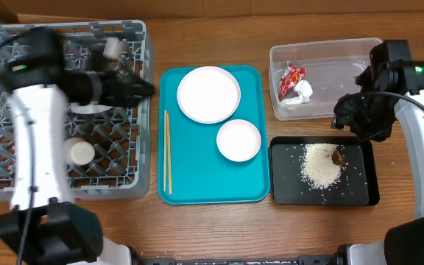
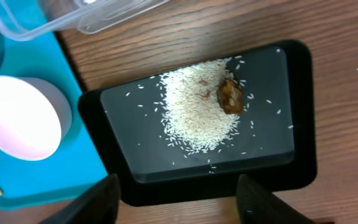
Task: Sort waste into correct bins and load items into the dishwasher
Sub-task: 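Reach the left gripper to the pink bowl on the teal tray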
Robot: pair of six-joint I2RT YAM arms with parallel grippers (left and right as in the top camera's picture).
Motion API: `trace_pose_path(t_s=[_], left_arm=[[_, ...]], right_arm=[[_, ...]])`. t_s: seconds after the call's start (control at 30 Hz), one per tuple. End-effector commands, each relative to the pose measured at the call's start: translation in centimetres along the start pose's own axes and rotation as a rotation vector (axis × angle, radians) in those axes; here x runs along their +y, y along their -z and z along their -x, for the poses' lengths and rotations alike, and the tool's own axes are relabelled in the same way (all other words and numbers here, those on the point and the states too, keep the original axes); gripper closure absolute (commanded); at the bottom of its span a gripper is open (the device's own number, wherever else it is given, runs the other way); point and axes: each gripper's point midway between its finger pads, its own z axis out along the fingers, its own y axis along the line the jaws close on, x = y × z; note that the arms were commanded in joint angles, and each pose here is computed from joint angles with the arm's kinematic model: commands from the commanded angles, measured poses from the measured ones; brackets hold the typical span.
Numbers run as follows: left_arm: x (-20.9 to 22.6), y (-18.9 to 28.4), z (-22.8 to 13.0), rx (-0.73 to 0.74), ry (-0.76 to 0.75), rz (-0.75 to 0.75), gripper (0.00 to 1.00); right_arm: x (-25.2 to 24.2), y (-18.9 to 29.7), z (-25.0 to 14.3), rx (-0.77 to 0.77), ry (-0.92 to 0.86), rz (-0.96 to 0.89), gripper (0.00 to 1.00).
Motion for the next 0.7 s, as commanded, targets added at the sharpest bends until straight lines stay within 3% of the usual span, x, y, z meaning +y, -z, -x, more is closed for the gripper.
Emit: trace_pose_path(t_s=[0.0,0.13,0.27,0.5,0.6,0.67], left_arm=[[-1.7,-4.6,-1.3,0.145,-0.045,0.174,0.0],[-5.7,-10.5,-3.1,0.27,-0.213,0.236,0.0],[-8.6,-15.8,-6.3,0.405,-0.337,0.248,0.0],[-10.3,-22.9,-12.4,0.607,-0.426,0.273,0.0],[-10.1,-24.5,-14.3,0.666,-0.455,0.292,0.09],[-9.6,-25.3,-15.3,0.702,-0.472,0.322,0.21]], right_arm=[[-1.8,0.7,0.4,-0.049,-0.071,-0.095,0.33],[-4.0,1.0,0.9,-0.079,-0.205,-0.165,0.13],[-4.3,1.0,0.9,-0.074,-0.225,-0.149,0.0],[-4.1,1.0,0.9,-0.073,-0.225,-0.141,0.0],[-4.2,1.0,0.9,-0.073,-0.225,-0.141,0.0],[-4.2,1.0,0.9,-0.073,-0.225,-0.141,0.0]])
